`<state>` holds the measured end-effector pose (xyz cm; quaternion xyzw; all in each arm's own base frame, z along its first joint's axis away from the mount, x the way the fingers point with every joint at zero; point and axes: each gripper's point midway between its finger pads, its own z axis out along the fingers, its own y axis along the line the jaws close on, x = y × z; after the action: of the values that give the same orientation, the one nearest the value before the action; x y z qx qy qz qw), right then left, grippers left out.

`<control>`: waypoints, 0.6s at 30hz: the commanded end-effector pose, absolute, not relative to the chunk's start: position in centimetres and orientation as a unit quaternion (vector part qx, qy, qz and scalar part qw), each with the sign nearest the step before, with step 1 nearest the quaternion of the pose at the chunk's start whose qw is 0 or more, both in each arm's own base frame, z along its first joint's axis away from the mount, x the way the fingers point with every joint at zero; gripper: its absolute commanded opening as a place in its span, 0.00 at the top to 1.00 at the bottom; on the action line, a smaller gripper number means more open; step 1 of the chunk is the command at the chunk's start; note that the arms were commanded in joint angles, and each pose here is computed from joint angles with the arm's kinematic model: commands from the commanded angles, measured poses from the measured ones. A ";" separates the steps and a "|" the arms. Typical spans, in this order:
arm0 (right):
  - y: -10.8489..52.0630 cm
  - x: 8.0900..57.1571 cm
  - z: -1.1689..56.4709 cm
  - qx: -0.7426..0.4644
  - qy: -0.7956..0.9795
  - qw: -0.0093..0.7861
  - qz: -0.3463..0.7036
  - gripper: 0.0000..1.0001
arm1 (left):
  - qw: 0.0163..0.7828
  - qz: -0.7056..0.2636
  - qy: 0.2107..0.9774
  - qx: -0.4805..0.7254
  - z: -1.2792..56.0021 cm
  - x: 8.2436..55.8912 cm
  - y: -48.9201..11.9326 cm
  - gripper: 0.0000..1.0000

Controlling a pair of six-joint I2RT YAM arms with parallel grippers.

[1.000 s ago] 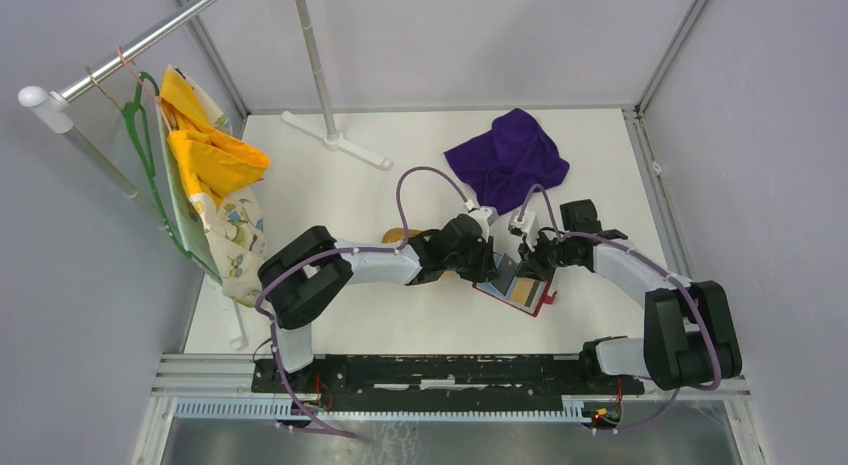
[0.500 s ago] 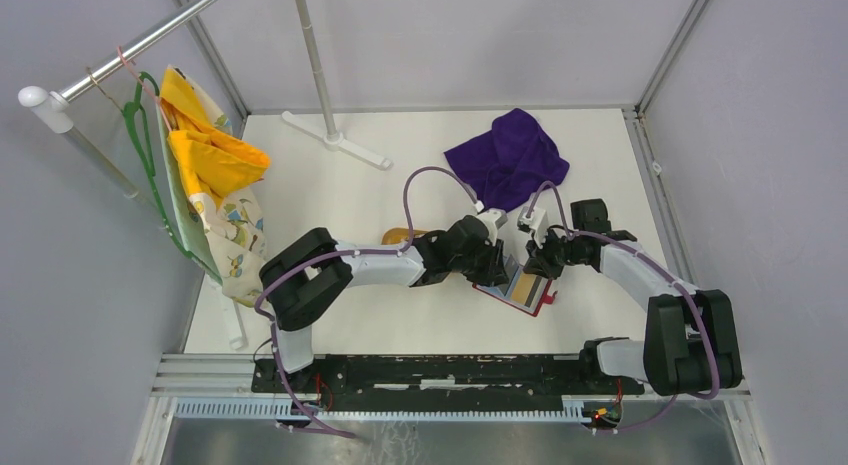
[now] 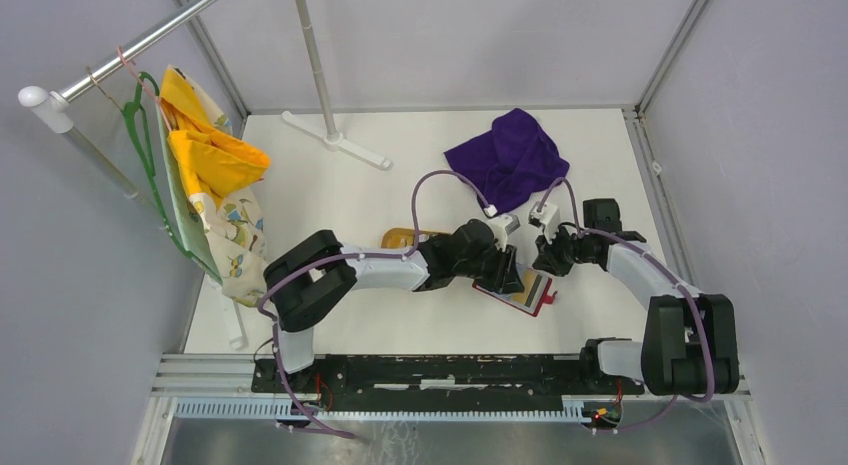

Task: Put the credit cards into the card holder
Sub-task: Turn over the card slot in the card holder.

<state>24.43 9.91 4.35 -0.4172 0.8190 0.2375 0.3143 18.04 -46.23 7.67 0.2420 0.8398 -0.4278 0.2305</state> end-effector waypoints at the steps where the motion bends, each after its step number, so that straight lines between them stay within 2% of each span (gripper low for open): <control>1: 8.5 26.3 6.6 -0.398 0.817 0.360 0.211 0.83 | 0.228 -0.478 0.808 0.259 9.2 17.3 -48.7 0.58; 5: 8.1 26.3 7.0 -0.392 0.816 0.371 0.208 0.83 | 0.226 -0.489 0.800 0.265 9.6 16.9 -49.0 0.58; 10: 9.5 25.2 7.5 -0.421 0.788 0.374 0.250 0.83 | 0.264 -0.479 0.793 0.267 11.3 17.5 -47.9 0.57; 18: 11.8 22.4 7.9 -0.506 0.720 0.376 0.291 0.81 | 0.334 -0.382 0.824 0.252 10.8 20.2 -43.7 0.57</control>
<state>23.36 10.24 6.49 -0.4491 0.7751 0.2717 0.3516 18.02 -45.52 9.34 0.2500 0.8261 -0.4282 0.2678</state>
